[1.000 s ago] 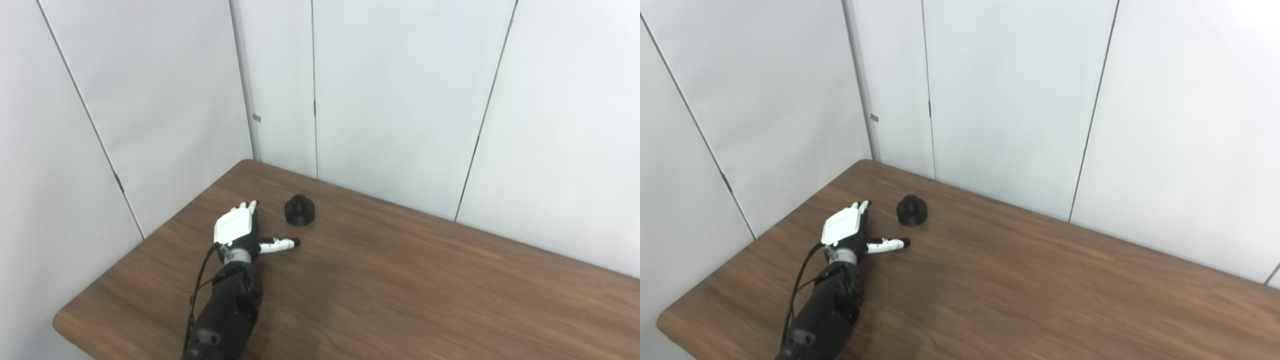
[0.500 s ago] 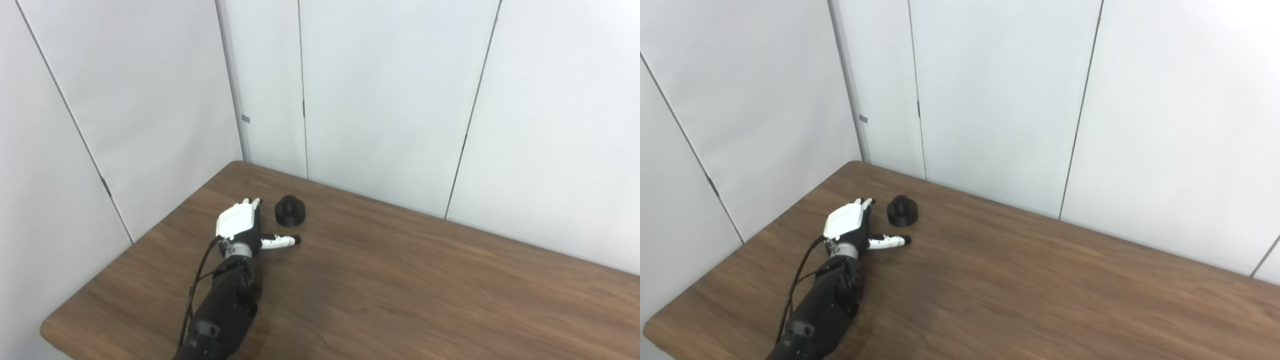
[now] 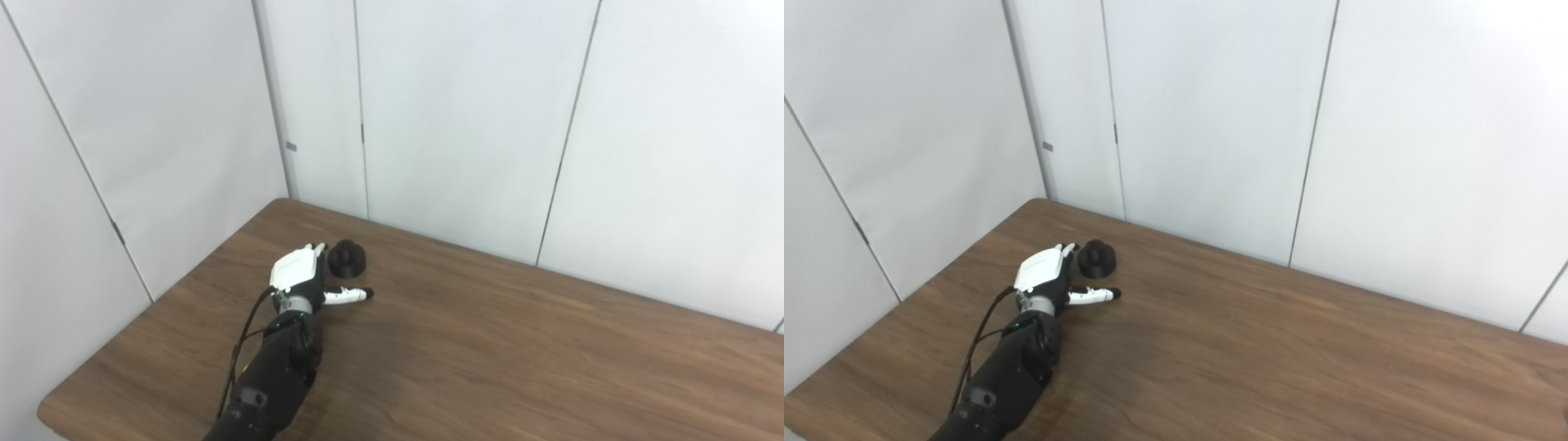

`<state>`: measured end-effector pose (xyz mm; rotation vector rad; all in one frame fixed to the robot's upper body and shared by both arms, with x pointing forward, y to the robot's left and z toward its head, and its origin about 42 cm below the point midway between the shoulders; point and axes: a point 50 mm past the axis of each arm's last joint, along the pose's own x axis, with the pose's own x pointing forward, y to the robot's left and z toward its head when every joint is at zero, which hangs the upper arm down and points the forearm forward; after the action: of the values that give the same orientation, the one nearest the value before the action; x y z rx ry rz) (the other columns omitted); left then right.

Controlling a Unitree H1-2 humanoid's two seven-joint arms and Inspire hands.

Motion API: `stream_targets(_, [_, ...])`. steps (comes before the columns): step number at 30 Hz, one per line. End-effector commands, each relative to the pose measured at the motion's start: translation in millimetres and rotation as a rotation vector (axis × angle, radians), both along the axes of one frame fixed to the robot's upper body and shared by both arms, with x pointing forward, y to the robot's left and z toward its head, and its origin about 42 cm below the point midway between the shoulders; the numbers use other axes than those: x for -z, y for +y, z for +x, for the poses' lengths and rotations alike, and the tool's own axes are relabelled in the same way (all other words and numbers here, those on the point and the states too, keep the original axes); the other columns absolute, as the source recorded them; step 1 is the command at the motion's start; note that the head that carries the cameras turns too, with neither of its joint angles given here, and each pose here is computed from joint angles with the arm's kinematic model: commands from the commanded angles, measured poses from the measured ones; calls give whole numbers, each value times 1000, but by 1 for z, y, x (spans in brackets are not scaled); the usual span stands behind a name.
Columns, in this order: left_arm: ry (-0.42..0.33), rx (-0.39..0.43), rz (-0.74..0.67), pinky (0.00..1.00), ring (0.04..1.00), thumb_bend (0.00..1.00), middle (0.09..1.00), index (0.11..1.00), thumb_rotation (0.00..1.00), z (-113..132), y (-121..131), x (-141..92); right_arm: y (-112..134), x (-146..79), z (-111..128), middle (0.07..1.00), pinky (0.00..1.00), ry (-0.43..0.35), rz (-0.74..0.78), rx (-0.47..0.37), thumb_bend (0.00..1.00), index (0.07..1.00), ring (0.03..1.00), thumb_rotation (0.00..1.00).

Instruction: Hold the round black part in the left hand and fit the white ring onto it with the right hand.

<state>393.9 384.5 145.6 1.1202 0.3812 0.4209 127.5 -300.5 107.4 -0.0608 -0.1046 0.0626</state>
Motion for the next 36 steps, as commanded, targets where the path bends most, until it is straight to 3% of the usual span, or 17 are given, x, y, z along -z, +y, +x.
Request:
stream_targets(1, [-84, 0, 44, 1000, 1000, 1000, 1000, 957, 550, 16, 5, -30, 3, 3, -13, 1000, 1000, 37, 2, -2, 738, 1000, 1000, 983])
stream_targets(26, [-144, -27, 22, 1000, 996, 996, 992, 948, 457, 25, 20, -49, 0, -2, -35, 1000, 1000, 61, -27, -3, 755, 1000, 1000, 994])
stream_targets(36, [-149, -27, 10, 1000, 983, 976, 981, 923, 417, 27, 19, -45, 0, -5, -41, 1000, 1000, 66, -33, -13, 750, 1000, 1000, 991])
